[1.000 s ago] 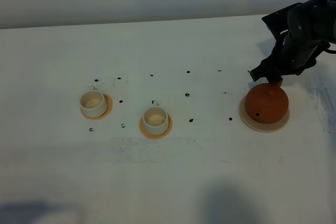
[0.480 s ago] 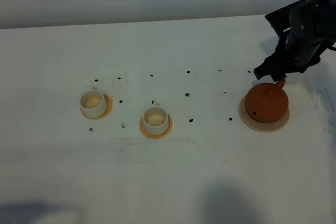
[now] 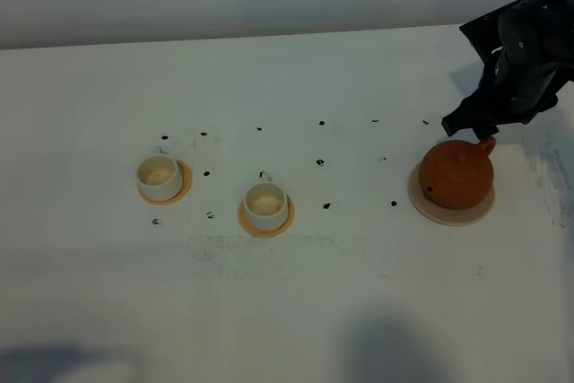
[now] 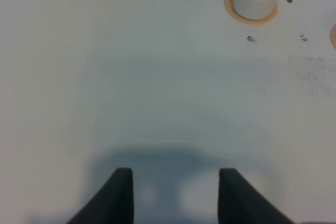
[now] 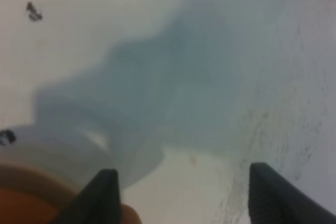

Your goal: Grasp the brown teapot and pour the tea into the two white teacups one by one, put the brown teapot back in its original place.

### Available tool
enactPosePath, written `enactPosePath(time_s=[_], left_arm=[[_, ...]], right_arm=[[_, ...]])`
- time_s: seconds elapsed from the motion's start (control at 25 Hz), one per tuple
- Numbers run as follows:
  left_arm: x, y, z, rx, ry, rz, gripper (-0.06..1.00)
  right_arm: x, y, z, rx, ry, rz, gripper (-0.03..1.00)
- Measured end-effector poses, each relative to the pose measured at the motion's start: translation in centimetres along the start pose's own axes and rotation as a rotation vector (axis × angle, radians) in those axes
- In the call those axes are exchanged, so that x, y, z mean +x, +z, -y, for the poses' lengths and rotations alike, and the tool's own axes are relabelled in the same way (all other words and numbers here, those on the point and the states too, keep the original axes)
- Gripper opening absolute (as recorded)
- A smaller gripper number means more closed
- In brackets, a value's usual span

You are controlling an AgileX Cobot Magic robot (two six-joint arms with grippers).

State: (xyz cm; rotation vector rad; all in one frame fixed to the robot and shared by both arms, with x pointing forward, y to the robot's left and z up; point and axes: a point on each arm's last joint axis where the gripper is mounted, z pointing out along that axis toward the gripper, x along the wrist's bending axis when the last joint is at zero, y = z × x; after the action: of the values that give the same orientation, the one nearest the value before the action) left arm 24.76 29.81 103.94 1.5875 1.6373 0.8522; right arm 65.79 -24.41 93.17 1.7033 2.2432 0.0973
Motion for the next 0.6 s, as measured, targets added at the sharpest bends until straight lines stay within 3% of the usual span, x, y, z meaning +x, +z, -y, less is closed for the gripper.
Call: enactPosePath(time_s=[0.6], left_arm=[[0.00,0.00,0.00,0.000,0.000,0.000,0.38]], right_arm=[[-0.14,-0.17,0.30,0.032,0.008,0.012,0.53]])
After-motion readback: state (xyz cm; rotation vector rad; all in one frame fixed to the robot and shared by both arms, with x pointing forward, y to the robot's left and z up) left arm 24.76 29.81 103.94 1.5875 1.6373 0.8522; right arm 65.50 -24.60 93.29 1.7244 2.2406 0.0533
